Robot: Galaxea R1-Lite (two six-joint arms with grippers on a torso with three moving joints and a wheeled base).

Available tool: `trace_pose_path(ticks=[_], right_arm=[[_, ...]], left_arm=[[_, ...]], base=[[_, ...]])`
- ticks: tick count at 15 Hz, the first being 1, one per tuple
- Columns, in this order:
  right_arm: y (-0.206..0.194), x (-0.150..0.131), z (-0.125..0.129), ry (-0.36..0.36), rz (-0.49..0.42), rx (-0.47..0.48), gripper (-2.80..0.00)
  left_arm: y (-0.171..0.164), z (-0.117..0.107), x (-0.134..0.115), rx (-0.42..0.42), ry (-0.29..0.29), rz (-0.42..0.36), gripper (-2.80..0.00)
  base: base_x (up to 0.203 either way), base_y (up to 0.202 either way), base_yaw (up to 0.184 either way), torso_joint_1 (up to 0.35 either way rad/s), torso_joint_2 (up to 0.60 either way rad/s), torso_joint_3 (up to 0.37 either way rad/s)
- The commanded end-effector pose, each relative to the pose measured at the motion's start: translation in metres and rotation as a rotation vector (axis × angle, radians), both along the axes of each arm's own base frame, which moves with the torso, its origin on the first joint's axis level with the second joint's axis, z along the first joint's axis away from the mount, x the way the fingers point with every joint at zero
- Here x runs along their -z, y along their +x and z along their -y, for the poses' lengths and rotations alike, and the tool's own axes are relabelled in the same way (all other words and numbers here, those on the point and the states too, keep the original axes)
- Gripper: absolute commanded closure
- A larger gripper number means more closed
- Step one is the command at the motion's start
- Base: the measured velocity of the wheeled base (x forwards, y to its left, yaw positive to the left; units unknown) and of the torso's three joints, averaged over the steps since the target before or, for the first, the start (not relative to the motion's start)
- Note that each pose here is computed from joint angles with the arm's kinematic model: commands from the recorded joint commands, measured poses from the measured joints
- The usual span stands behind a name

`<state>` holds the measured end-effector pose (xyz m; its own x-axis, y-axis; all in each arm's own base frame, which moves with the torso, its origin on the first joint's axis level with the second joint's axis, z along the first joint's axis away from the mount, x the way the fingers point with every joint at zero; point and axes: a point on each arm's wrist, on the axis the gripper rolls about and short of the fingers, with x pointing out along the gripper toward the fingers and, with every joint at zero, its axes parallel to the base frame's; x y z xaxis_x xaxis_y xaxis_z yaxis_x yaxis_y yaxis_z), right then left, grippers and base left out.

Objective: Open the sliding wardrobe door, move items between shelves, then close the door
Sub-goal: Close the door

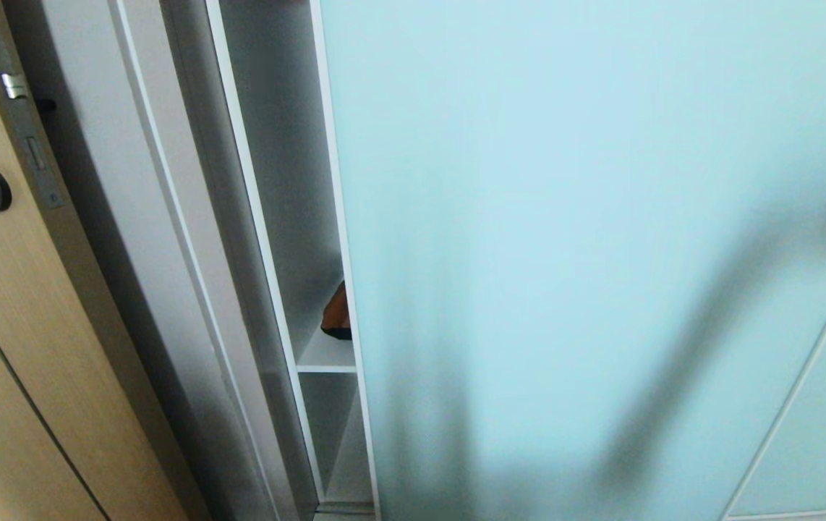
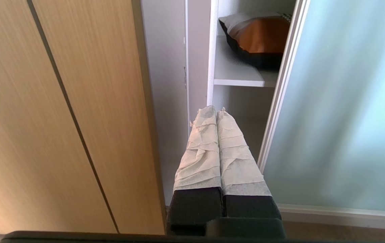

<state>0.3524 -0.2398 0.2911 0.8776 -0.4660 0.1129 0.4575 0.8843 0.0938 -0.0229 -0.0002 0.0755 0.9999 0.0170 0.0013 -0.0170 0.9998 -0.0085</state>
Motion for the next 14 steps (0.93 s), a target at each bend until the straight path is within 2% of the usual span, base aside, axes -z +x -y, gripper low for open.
trace_pose_path(ticks=[1, 3, 5, 7, 14], right_arm=[[0.002, 0.001, 0.000, -0.001, 0.003, -0.006, 0.00], [0.005, 0.003, 0.002, -0.002, 0.002, -0.018, 0.00], [-0.003, -0.007, -0.001, -0.012, 0.015, -0.019, 0.00], [-0.010, -0.009, 0.008, -0.016, 0.028, 0.009, 0.00], [0.016, 0.015, 0.028, -0.009, 0.015, 0.019, 0.00]], left_arm=[[0.000, 0.000, 0.000, 0.000, -0.001, -0.003, 0.00], [0.000, 0.000, 0.000, -0.001, -0.001, -0.003, 0.00], [0.000, 0.000, 0.000, -0.001, -0.001, -0.003, 0.00], [0.000, 0.000, 0.000, 0.000, -0.001, -0.003, 0.00], [0.000, 0.000, 0.000, -0.001, -0.001, -0.003, 0.00]], base=[[0.000, 0.000, 0.000, 0.000, 0.00, 0.000], [0.000, 0.000, 0.000, 0.000, 0.00, 0.000], [0.000, 0.000, 0.000, 0.000, 0.00, 0.000], [0.000, 0.000, 0.000, 0.000, 0.00, 0.000], [0.000, 0.000, 0.000, 0.000, 0.00, 0.000]])
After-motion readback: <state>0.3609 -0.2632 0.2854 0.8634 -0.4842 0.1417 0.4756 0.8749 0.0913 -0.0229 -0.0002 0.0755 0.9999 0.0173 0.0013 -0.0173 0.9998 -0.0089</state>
